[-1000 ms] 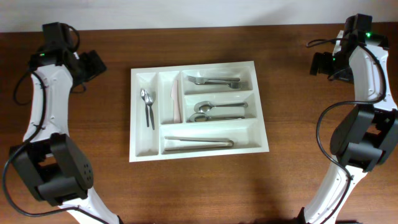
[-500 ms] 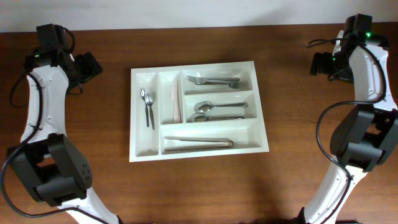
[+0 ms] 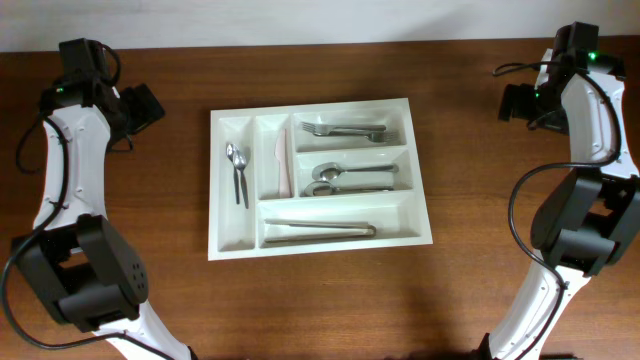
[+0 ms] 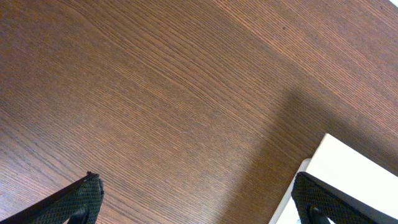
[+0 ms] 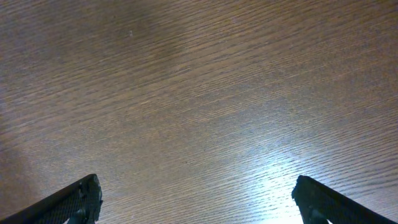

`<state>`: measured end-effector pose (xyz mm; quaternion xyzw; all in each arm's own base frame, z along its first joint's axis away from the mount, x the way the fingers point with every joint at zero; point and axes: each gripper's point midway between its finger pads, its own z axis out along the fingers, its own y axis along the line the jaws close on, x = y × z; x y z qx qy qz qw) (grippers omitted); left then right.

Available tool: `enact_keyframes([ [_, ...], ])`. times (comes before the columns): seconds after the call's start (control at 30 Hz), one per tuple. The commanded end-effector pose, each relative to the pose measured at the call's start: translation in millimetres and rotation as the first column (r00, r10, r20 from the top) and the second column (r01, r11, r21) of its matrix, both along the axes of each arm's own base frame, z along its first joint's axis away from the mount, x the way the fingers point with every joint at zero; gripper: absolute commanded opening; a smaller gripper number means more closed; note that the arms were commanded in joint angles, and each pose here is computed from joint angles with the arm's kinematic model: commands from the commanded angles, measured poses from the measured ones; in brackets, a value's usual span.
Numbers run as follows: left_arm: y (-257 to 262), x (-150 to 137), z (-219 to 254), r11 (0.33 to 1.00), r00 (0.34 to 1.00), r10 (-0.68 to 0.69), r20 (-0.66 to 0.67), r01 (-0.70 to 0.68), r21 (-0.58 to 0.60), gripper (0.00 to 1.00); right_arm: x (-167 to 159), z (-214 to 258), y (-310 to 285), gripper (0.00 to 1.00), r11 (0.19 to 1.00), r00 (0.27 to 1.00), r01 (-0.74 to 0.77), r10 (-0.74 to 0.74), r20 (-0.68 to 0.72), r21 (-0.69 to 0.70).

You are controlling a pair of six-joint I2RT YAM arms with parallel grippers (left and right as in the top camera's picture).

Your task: Pack container

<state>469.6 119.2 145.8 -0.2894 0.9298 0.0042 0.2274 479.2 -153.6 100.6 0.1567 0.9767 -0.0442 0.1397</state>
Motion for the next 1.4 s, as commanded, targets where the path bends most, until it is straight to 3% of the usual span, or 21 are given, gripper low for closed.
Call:
enact_keyframes([
  [0.0,10.3,0.3,1.4,0.999,1.000,0.018,-0.007,-0.017,0.047,0.99,3.5,23.9,-1.1,0.99,1.000,0.999,-0.005,0.006,0.053,-0.013],
  [0.13,-0.7,-0.1,17.9,0.999,1.000,-0.006,0.027,0.005,0.034,0.99,3.5,23.9,-1.1,0.99,1.000,0.999,-0.006,0.006,0.053,-0.013],
  [0.23,-17.8,3.6,62.6,0.996,0.989,-0.043,0.138,0.032,0.078,0.99,3.5,23.9,-1.1,0.99,1.000,0.999,-0.006,0.006,0.053,-0.013],
  [0.3,-26.6,6.8,99.6,0.988,0.970,-0.074,0.233,0.039,0.152,0.99,3.5,23.9,-1.1,0.99,1.000,0.999,-0.005,0.006,0.053,-0.013],
  [0.43,-54.7,6.0,173.0,0.917,0.889,-0.267,0.371,0.117,0.381,0.99,3.5,23.9,-1.1,0.99,1.000,0.999,-0.006,0.006,0.053,-0.013],
  [0.6,-72.6,-27.7,225.6,0.842,0.786,-0.400,0.471,0.111,0.528,0.99,3.5,23.9,-1.1,0.99,1.000,0.999,-0.006,0.006,0.053,-0.013],
  [0.73,-76.9,-70.5,221.7,0.844,0.719,-0.414,0.558,0.074,0.531,0.99,3.5,23.9,-1.1,0.99,1.000,0.999,-0.005,0.006,0.053,-0.013],
  [1.03,-96.9,-150.0,158.7,0.847,0.554,-0.476,0.684,0.078,0.526,0.99,3.5,23.9,-1.1,0.99,1.000,0.999,-0.006,0.006,0.053,-0.013],
  [1.37,-103.8,-204.6,96.5,0.849,0.475,-0.491,0.730,0.073,0.523,0.99,3.5,23.9,-1.1,0.99,1.000,0.999,-0.005,0.006,0.053,-0.013],
])
